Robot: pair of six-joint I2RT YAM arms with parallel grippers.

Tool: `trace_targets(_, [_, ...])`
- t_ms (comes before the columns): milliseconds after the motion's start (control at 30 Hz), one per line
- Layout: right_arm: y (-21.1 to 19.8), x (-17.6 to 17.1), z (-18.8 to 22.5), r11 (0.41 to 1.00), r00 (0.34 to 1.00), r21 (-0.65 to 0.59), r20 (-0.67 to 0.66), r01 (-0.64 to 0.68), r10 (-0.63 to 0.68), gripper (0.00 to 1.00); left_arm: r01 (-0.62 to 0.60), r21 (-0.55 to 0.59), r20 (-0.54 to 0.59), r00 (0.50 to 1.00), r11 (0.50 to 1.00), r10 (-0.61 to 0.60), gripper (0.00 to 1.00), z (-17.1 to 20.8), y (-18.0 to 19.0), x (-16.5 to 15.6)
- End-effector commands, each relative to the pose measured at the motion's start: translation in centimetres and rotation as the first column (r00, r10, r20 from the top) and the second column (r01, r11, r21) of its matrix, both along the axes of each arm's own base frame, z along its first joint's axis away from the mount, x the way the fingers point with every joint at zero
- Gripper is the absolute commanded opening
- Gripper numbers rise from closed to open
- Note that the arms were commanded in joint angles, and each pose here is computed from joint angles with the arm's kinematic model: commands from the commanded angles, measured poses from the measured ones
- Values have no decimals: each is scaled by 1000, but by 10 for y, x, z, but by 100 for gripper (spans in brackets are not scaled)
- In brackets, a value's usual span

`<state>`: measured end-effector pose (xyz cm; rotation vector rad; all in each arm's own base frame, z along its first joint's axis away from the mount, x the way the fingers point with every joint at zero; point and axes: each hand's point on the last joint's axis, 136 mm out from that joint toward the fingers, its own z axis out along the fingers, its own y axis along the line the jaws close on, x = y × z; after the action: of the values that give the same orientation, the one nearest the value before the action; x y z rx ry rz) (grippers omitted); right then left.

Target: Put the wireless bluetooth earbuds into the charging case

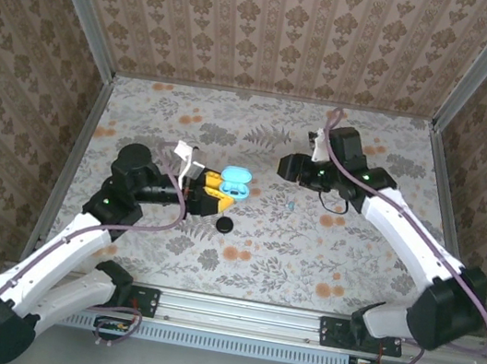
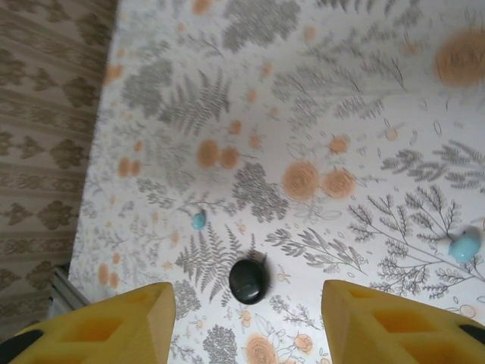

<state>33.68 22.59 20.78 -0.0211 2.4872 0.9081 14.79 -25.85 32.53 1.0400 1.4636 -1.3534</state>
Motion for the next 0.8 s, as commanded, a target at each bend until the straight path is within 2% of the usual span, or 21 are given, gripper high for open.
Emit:
trace_targets(0, [26,8,-29,1000,994,-16,-108,-9,8,52,-35,24,37,999,999,34,10,1,11,-7])
trace_targets(300, [123,9,-100,989,962,-96,-257,-115,87,49,-126,30,89,988,992,123,10,7,35,-25])
trace_targets(533, [182,-1,-124,977,961,-155,-258,-146,103,35,-163,18,105,981,986,160,10,14,44,-30])
trace_targets(767, [211,-9,-150,965,967,-220,-240,-142,87,30,-172,13,121,978,985,169,10,17,46,-31])
